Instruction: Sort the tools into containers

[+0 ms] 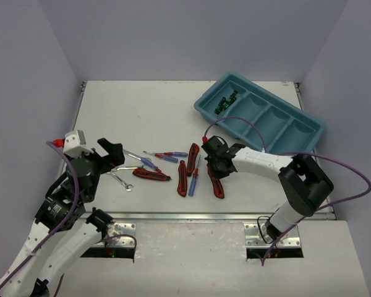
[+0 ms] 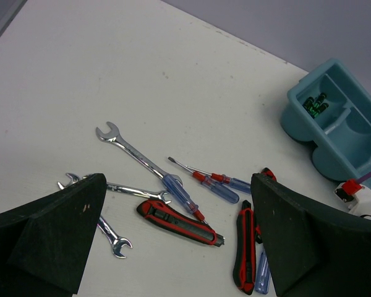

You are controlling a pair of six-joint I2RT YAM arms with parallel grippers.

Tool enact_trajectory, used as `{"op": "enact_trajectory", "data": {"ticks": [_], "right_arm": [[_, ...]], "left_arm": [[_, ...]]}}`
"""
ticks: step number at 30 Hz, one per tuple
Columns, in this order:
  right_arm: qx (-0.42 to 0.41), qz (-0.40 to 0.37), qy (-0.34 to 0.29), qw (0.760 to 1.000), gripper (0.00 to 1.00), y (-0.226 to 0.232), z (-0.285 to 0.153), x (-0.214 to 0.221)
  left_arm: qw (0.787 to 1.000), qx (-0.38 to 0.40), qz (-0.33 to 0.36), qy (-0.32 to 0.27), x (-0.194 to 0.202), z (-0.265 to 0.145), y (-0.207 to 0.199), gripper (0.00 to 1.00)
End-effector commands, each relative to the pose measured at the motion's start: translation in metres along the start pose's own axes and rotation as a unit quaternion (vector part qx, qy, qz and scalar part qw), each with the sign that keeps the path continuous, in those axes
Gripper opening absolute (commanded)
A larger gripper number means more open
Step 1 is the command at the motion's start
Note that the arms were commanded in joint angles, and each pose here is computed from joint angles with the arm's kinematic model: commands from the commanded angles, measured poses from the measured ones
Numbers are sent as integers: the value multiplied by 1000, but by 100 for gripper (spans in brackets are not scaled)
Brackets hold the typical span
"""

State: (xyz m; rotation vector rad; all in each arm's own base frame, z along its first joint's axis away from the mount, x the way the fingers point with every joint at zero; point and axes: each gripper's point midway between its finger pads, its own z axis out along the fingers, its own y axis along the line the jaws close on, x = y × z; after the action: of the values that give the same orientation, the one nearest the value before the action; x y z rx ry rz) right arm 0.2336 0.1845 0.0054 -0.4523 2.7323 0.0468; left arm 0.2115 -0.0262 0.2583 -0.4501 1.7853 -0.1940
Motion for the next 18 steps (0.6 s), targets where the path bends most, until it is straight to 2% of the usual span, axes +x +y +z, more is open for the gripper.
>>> {"op": "enact_trajectory", "data": {"ticks": [1,9,18], "right_arm": [[26,-6,-22,999,0,-14,-17,-8],[27,-3,-49,998,0,-16,-32,-22],[15,15,-114,993,0,-22,-65,-63]], "left_arm": [[1000,6,-6,-18,-10,0,-3,100],[1000,7,-7,-19,-10,-1,-3,100],[1000,7,-7,-18,-10,0,-3,100]]}}
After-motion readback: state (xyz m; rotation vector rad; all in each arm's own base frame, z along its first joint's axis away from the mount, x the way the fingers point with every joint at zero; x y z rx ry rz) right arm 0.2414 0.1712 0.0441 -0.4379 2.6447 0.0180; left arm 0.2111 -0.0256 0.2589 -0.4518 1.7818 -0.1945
